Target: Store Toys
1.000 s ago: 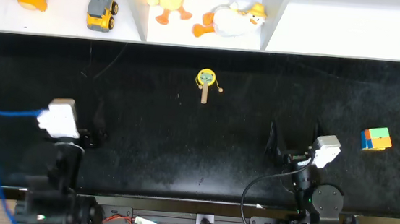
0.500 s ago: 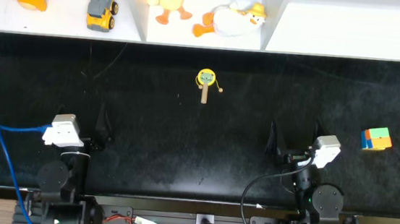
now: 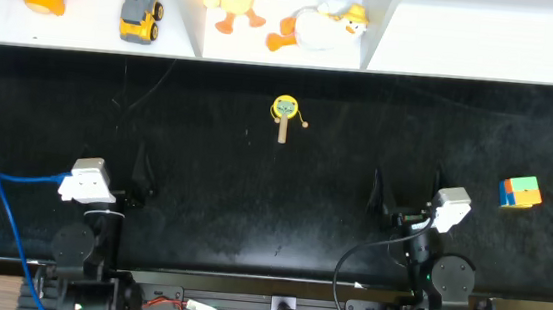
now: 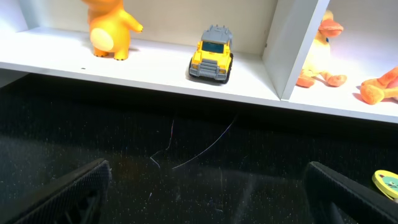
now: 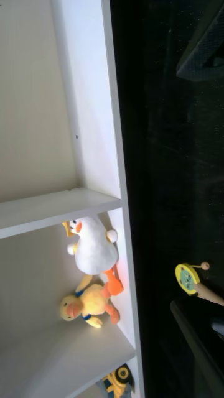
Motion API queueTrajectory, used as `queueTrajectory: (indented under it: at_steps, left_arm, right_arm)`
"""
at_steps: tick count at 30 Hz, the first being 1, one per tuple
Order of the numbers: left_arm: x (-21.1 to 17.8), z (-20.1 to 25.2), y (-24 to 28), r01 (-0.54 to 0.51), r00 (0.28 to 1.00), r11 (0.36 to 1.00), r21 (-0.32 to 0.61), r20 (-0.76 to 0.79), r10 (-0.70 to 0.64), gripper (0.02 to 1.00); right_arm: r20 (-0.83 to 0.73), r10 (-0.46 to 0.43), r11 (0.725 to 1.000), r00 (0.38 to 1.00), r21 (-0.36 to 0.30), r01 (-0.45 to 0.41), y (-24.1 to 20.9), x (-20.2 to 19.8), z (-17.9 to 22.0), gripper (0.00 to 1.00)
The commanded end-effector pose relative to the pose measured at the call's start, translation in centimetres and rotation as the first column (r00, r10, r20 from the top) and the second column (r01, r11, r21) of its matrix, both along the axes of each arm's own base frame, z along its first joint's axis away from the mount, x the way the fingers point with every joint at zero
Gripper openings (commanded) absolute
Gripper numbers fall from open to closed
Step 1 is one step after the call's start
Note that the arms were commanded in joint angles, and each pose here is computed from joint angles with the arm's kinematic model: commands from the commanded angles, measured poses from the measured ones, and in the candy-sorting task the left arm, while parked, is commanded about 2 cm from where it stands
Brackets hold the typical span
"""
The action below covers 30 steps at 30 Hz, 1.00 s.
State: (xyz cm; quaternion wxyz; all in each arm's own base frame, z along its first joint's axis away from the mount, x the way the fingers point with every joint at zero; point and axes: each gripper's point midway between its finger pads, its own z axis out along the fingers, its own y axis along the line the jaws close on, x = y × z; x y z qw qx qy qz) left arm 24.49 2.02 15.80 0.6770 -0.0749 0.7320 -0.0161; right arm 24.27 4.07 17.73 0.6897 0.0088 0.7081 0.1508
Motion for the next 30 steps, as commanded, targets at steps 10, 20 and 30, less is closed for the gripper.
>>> queueTrajectory:
  at_steps: [10,20,30]
  left_arm:
    - [0.01,-0.14,-0.02,-0.002,1.0,1.0,-0.006,0.006,0.002,0.998]
    - [0.01,-0.14,-0.01,-0.002,1.0,1.0,-0.006,0.006,0.003,0.998]
    - [0.01,-0.14,-0.01,-0.002,1.0,1.0,-0.006,0.006,0.002,0.998]
  right_arm:
    - [-0.002,0.0,1.0,1.0,0.003,0.0,0.04,0.03,-0.37,0.996]
    - [-0.002,0.0,1.0,1.0,0.003,0.0,0.04,0.03,-0.37,0.993]
    - [-0.002,-0.007,1.0,1.0,0.003,0.007,-0.07,0.05,-0.36,0.993]
